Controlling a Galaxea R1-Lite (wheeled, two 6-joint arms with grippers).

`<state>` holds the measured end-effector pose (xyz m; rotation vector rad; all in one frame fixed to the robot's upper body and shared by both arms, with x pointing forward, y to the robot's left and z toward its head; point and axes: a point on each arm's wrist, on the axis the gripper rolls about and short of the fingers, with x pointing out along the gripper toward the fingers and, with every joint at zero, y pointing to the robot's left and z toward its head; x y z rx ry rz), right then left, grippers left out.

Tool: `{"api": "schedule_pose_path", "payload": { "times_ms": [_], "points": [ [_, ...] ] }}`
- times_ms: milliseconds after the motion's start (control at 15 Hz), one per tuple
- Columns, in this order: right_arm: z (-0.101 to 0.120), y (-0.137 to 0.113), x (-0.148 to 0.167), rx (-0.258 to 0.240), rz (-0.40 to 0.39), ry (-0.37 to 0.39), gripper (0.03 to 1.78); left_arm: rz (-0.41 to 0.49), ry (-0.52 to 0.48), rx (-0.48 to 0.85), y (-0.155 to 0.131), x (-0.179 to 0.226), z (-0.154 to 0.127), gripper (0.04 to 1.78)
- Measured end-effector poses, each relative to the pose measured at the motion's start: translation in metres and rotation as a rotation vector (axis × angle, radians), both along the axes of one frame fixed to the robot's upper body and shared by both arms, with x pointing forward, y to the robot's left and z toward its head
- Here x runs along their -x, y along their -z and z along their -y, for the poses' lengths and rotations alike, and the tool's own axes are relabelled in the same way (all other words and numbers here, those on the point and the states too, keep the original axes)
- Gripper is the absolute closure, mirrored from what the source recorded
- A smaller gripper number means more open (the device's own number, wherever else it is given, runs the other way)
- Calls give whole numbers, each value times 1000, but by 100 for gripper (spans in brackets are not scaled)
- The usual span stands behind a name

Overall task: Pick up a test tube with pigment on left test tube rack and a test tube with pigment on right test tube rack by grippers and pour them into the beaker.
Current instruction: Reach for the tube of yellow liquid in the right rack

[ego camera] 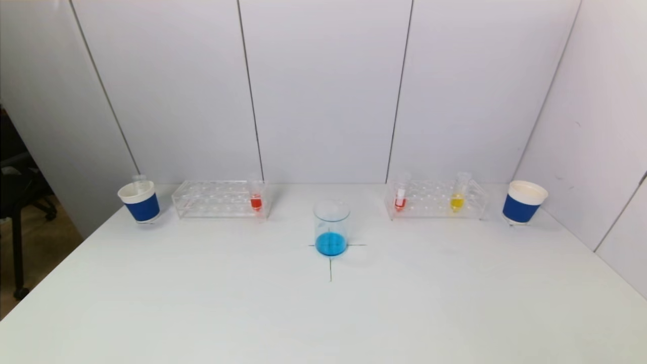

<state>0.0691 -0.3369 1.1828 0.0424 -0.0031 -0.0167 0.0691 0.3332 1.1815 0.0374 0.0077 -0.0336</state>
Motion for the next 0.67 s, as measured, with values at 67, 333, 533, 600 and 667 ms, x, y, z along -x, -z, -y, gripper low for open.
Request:
{"api": "schedule_pose_path", "payload": {
  "times_ms": [67,333,533,600,667],
  "points": [
    [0,0,0,0,0,0,10,0,-1,0,0,0,0,6],
    [0,0,0,0,0,-1,10,0,-1,0,0,0,0,6],
    [0,0,0,0,0,0,10,0,-1,1,0,0,0,6],
    [0,0,0,0,0,0,10,0,-1,1,0,0,0,6],
    [0,0,0,0,0,-1,10,0,-1,1,0,0,0,6]
  ]
}}
